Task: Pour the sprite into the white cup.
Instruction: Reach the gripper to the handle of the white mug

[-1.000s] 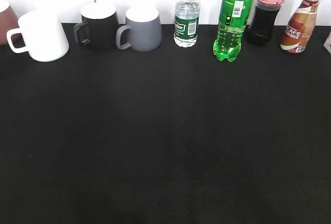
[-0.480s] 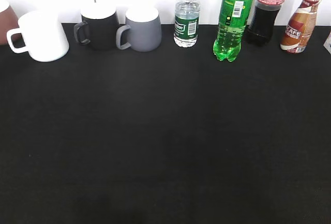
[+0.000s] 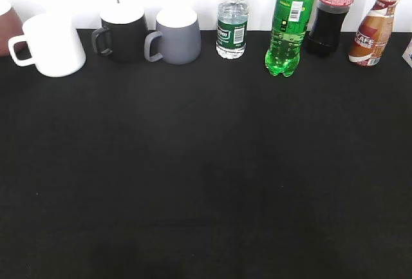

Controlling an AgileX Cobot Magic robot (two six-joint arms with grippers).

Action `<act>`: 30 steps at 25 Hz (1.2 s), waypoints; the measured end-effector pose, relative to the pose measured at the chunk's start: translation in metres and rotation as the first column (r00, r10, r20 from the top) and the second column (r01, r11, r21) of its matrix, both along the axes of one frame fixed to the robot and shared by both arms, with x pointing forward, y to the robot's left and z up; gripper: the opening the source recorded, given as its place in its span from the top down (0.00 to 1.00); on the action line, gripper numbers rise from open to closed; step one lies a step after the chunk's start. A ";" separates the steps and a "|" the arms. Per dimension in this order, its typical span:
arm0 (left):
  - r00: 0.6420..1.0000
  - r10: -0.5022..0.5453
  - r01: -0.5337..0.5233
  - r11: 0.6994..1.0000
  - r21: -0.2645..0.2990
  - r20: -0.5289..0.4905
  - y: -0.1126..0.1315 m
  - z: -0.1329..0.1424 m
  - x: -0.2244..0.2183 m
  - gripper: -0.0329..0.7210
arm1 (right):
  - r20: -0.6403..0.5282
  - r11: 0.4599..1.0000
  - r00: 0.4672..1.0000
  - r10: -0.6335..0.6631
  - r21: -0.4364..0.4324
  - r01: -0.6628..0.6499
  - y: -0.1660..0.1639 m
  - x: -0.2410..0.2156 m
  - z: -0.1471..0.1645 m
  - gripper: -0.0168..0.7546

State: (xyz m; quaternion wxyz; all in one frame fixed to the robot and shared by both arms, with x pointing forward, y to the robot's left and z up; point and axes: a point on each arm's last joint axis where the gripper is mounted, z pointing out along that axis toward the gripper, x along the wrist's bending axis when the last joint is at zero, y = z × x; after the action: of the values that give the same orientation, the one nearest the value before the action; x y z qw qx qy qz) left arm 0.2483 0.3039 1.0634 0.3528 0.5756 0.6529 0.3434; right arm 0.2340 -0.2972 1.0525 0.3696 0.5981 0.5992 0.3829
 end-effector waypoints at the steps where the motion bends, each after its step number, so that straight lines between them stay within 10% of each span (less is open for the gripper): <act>1: 1.000 0.000 0.000 1.000 0.000 0.000 0.000 0.000 0.000 0.24 | 0.000 1.000 1.000 -0.010 -0.015 0.010 -0.001 0.000 0.000 0.23; 4: 1.000 0.000 0.000 1.000 0.000 0.000 0.000 0.000 0.000 0.16 | 0.001 0.998 0.999 -0.038 -0.056 0.038 -0.005 0.000 0.000 0.18; 9: 1.000 -0.004 0.004 1.000 -0.006 0.006 -0.001 0.001 0.000 0.32 | 0.002 0.997 0.999 -0.040 -0.060 0.040 -0.006 0.000 0.000 0.31; 13: 0.894 -0.045 0.015 0.997 0.071 0.445 -0.001 0.067 0.007 0.34 | 0.002 0.997 0.999 -0.040 -0.060 0.040 -0.006 0.000 0.000 0.32; 17: 0.837 -0.053 0.017 0.997 0.071 0.545 0.000 0.099 0.084 0.38 | 0.002 0.997 0.999 -0.040 -0.059 0.040 -0.006 0.000 0.000 0.32; 23: 0.939 -0.036 0.028 0.999 0.028 0.343 0.002 0.044 0.204 0.40 | 0.002 0.997 0.999 -0.039 -0.059 0.039 -0.006 0.000 0.000 0.32; 30: 0.948 -0.031 0.021 0.999 0.034 0.316 0.004 -0.047 0.265 0.68 | 0.002 0.997 0.999 -0.043 -0.064 0.043 -0.006 0.000 0.000 0.32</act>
State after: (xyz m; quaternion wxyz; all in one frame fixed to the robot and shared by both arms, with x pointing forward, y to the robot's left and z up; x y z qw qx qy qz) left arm 0.5129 0.3078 1.0161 0.4487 0.5269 0.5751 0.4364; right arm 0.2341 -0.3032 1.0526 0.3969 0.5985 0.5980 0.3558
